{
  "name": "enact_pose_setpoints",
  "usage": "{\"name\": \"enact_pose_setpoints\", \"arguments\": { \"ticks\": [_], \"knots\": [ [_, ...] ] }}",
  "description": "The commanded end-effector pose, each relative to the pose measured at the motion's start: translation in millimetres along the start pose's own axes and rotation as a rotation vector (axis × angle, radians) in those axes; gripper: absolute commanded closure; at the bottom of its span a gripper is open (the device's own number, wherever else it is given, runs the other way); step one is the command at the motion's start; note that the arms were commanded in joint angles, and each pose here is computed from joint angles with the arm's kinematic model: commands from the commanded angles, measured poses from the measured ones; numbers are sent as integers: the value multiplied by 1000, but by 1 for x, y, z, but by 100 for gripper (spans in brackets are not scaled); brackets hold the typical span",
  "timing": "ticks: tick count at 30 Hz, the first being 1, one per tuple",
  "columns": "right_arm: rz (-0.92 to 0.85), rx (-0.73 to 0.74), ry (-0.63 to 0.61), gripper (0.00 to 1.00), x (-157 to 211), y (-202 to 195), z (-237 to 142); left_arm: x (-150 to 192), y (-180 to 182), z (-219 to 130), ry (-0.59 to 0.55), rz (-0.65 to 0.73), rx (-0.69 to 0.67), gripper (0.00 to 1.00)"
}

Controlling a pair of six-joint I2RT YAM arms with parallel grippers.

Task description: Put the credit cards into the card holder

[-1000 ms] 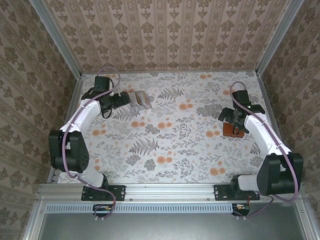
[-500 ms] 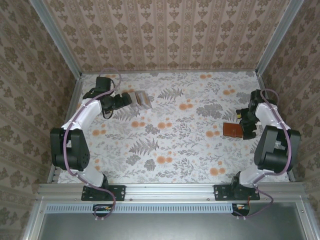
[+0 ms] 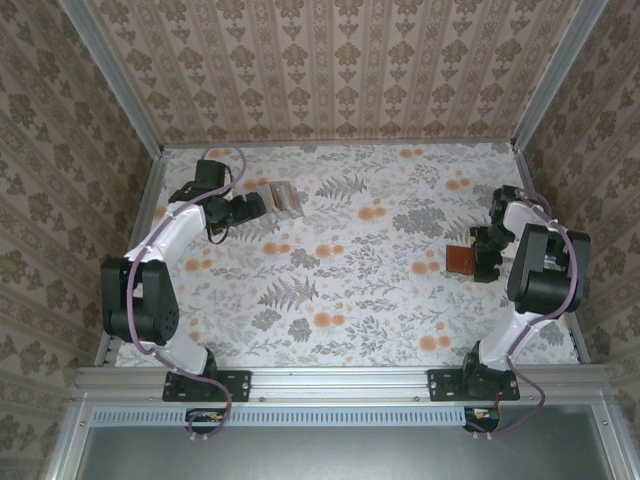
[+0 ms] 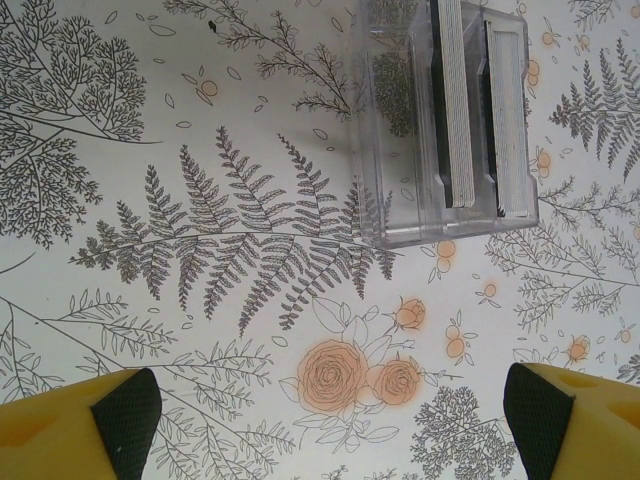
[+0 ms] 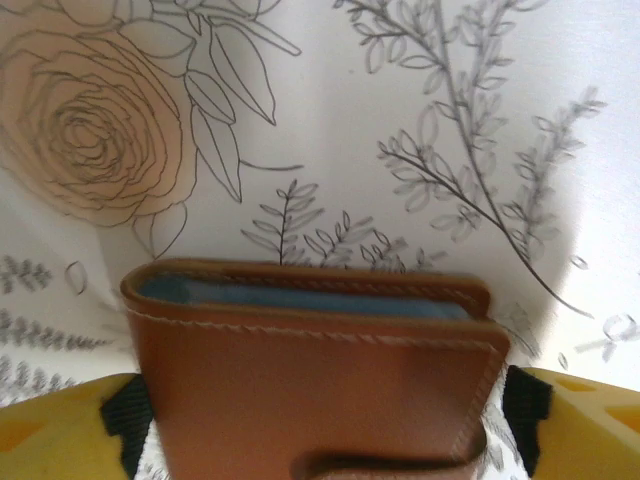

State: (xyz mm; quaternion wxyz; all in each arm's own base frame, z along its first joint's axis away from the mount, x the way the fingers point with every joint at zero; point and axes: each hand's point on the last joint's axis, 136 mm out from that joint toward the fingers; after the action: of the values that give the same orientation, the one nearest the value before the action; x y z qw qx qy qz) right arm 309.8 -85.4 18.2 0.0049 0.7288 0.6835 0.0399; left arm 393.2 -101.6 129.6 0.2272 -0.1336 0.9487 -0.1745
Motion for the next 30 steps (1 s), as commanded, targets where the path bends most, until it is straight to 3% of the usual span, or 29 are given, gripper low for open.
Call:
{"name": "enact_pose_setpoints", "arguments": {
  "ticks": [1, 9, 11, 15, 21, 27, 30],
  "knots": [
    [-70, 0, 54, 14, 13, 2, 10, 1, 0, -9, -8, -34, 12, 8],
    [-451, 5, 62, 29, 50, 9, 0, -4, 10, -13, -28, -112, 20, 8],
    [-588, -26, 69, 34, 75, 15, -4, -1, 13, -13, -24, -125, 15, 8],
    [-956, -92, 171, 36, 152, 17, -3, 8, 18, -13, -10, -132, 12, 8],
    [-1435, -163, 242, 35, 240, -5, -6, 34, 22, -17, 30, -119, 29, 8],
    [-1770, -193, 322, 32, 318, -44, -8, 60, 32, -26, 50, -114, 28, 8],
    [-1933, -226, 310, 22, 350, -64, -18, 67, 29, -30, 53, -99, 59, 8]
  ]
}}
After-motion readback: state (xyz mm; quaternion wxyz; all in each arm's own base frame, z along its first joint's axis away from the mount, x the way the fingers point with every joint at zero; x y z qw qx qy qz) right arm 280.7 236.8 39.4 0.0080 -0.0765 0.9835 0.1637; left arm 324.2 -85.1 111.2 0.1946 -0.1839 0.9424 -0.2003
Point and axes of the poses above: each hand's point on the last joint's axis, 136 mm out from that joint toward the fingers, its own z axis out along the fingers, its own y axis along the line the jaws close on, x = y × z, and after that the axes turned 4 degrees about -z, right-handed
